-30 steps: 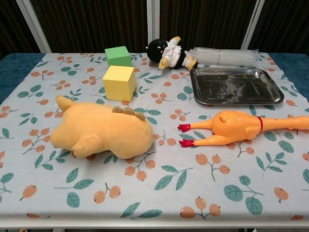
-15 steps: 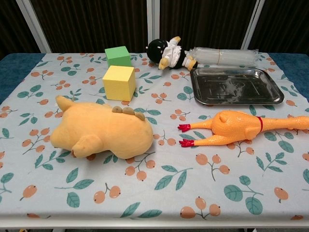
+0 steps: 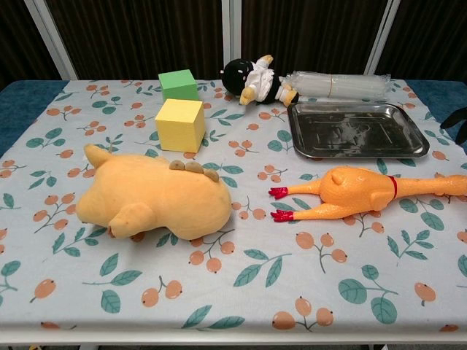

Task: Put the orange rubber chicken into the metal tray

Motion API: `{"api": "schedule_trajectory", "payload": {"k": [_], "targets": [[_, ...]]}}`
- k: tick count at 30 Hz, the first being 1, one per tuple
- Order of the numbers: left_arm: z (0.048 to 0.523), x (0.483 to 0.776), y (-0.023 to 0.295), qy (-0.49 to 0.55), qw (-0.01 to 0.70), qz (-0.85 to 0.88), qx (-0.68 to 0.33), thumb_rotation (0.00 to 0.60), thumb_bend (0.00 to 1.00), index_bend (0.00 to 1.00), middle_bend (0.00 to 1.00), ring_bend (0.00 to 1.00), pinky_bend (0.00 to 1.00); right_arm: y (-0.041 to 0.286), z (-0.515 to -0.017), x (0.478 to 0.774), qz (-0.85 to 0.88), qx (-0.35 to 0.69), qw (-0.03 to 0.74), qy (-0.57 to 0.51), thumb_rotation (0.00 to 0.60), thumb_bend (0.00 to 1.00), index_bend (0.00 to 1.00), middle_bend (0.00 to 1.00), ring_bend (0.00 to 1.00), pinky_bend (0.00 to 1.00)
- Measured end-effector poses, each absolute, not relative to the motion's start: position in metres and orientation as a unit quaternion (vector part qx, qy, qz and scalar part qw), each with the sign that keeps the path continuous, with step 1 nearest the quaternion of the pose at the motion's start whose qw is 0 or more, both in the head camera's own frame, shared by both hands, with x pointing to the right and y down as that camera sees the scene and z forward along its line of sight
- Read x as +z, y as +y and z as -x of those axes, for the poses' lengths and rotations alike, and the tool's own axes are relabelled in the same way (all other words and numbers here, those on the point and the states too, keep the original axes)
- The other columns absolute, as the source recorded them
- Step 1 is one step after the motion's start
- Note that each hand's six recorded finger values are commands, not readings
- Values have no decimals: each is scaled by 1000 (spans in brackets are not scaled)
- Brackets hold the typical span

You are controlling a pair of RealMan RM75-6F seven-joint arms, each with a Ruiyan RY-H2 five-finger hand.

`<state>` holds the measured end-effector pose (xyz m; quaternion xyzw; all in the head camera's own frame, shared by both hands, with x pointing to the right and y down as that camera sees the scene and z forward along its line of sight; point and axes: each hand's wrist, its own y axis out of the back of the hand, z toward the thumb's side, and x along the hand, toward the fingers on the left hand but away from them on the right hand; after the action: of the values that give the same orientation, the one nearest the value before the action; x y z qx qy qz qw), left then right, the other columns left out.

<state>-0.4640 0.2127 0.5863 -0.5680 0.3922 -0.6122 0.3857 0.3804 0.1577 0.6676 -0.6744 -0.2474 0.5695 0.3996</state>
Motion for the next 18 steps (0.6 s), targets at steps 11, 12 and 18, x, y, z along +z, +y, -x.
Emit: {"api": "schedule_trajectory", "payload": {"k": [11, 12, 18], "targets": [[466, 591, 214, 390, 379, 569, -617, 600, 37, 219, 192, 131, 198, 151, -356, 720, 682, 579, 404, -190, 600, 141, 264, 334, 233, 388], [467, 591, 214, 390, 378, 569, -617, 600, 37, 219, 192, 131, 198, 150, -355, 722, 683, 579, 403, -188, 600, 149, 268, 337, 237, 392], [468, 594, 216, 390, 374, 569, -620, 600, 38, 219, 192, 132, 198, 152, -348, 732, 689, 576, 400, -181, 600, 229, 305, 359, 262, 425]]}}
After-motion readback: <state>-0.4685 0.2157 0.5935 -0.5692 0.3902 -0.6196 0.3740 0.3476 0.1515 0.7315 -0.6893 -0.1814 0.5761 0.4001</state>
